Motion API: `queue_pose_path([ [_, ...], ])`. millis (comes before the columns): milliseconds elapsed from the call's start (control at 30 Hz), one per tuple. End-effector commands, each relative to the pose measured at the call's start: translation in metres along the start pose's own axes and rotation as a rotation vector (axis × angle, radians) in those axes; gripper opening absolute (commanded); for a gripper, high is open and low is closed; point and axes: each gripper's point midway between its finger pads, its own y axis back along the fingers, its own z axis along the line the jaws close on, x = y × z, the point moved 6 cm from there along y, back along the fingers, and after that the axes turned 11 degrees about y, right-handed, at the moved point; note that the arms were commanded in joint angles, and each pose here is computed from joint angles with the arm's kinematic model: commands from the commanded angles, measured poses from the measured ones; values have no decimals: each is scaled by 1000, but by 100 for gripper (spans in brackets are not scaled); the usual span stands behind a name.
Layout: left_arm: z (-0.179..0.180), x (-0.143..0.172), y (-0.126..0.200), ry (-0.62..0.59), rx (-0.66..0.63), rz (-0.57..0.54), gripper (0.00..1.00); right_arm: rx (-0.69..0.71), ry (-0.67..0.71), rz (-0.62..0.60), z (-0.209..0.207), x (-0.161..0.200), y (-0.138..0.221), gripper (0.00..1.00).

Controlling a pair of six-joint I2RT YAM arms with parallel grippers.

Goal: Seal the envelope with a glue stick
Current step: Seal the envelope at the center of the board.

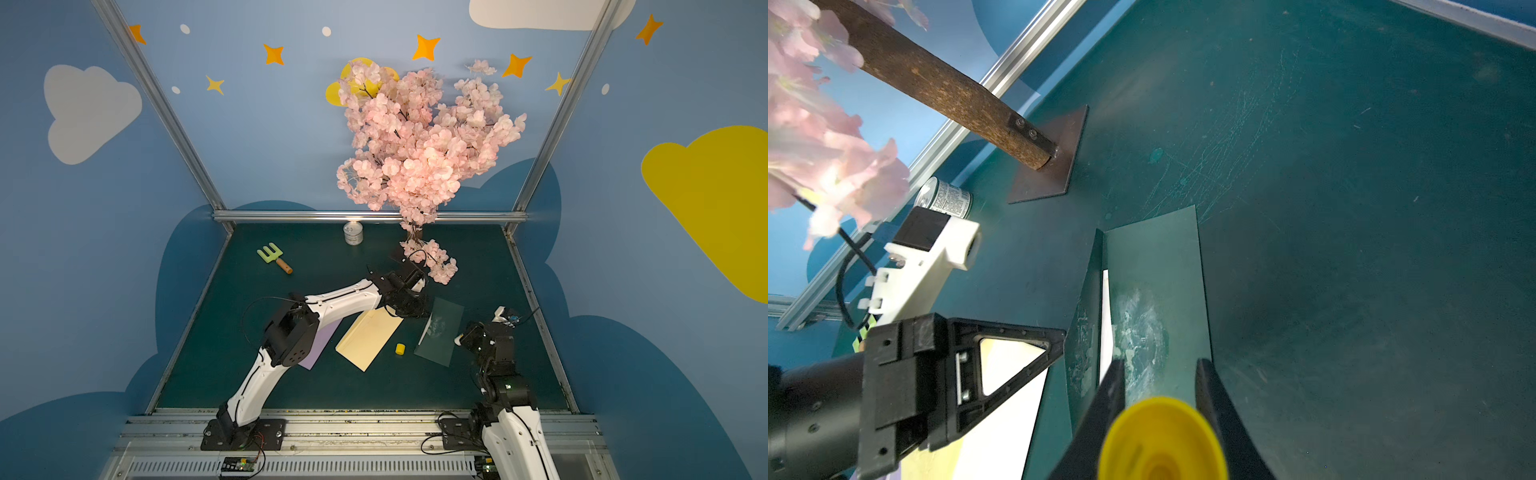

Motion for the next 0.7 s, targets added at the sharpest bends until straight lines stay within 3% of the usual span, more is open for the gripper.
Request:
queue_pose_path([
  [0, 1, 3, -8, 4, 0, 28, 7, -7, -5, -11, 0, -1, -1, 0],
  [667, 8, 24, -48, -7, -64, 117, 7, -7, -13, -9, -2, 2, -1, 0],
])
